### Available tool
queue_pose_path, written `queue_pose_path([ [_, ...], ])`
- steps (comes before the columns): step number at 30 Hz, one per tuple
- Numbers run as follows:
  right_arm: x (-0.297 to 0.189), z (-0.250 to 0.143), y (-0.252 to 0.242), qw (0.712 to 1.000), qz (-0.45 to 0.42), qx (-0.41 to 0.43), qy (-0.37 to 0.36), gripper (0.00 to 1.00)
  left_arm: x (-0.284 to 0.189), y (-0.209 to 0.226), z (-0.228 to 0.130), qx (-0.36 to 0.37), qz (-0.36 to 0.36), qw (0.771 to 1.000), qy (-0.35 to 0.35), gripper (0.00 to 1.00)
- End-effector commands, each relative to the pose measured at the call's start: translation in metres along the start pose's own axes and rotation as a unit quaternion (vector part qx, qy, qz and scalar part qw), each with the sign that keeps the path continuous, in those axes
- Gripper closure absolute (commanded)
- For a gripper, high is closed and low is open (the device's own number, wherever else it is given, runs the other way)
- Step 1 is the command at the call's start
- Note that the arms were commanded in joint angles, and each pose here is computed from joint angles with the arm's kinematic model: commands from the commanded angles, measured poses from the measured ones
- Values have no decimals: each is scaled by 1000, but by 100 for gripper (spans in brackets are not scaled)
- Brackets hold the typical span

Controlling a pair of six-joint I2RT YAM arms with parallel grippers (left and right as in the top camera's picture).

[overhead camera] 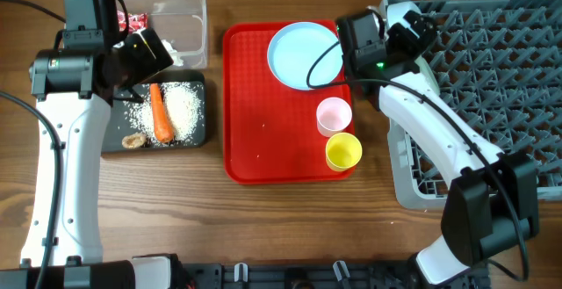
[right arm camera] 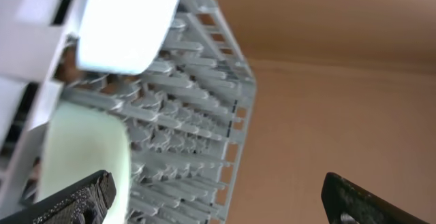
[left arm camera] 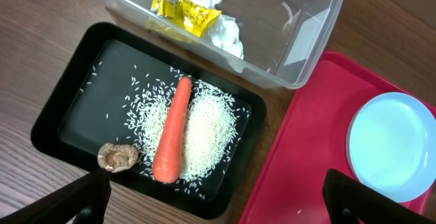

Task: Sort waste into correct bins and load items into the dishwasher rack
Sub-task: 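Reach the right gripper to the large light-blue plate and grasp its edge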

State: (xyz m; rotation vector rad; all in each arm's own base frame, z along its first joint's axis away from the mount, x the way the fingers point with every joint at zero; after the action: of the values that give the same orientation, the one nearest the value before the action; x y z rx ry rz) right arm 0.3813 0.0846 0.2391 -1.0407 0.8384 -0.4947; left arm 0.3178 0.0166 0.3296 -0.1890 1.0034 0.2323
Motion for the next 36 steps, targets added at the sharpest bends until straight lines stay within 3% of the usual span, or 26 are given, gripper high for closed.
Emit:
queue_pose_path([
  [1,-3,9,-19,997,-76,34,2,0,-2,2,2,-3,6,1000,-7,0],
  [4,-17,33,-73,973,-173,152,-30,0,-2,2,2,-3,6,1000,-7,0],
  [7,-50,44,-122,929,-228,270,-111,1,-2,2,2,-3,6,1000,-7,0],
  [10,-73,50,-119,929,-222,267,-131,2,-2,2,2,-3,6,1000,-7,0],
  [14,-80,66,-61,930,-112,297,-183,0,-2,2,2,-3,6,1000,-7,0],
  [19,-88,72,1,898,149,335,-242,0,-2,2,2,-3,6,1000,-7,0],
  [21,-97,74,14,870,271,339,-234,1,-2,2,2,-3,6,1000,-7,0],
  [23,-112,79,16,818,410,344,-212,0,-2,2,2,-3,6,1000,-7,0],
  [25,-124,84,4,776,493,338,-201,0,-2,2,2,-3,6,1000,-7,0],
  [27,-132,86,-14,753,539,326,-193,0,-2,2,2,-3,6,1000,-7,0],
  [29,-128,83,-24,746,569,305,-159,0,-2,2,2,-3,6,1000,-7,0],
  [33,-108,73,-4,755,590,273,-85,0,-2,2,2,-3,6,1000,-7,0],
  [36,-108,77,7,727,625,276,-65,0,-2,2,2,-3,6,1000,-7,0],
])
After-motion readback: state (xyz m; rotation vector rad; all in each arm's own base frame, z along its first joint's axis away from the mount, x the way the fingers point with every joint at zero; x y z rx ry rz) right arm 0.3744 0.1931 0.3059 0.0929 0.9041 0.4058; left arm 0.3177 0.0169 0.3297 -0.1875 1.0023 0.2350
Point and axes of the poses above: each gripper's point midway between its finger pads, its own x axis out along the fingers, its own y axis along the line the jaws close on, z = x × y, the point moved 10 cm from there along -x, back along the fingers, and after that the axes turned 13 degrees about x, right-handed, at the moved point
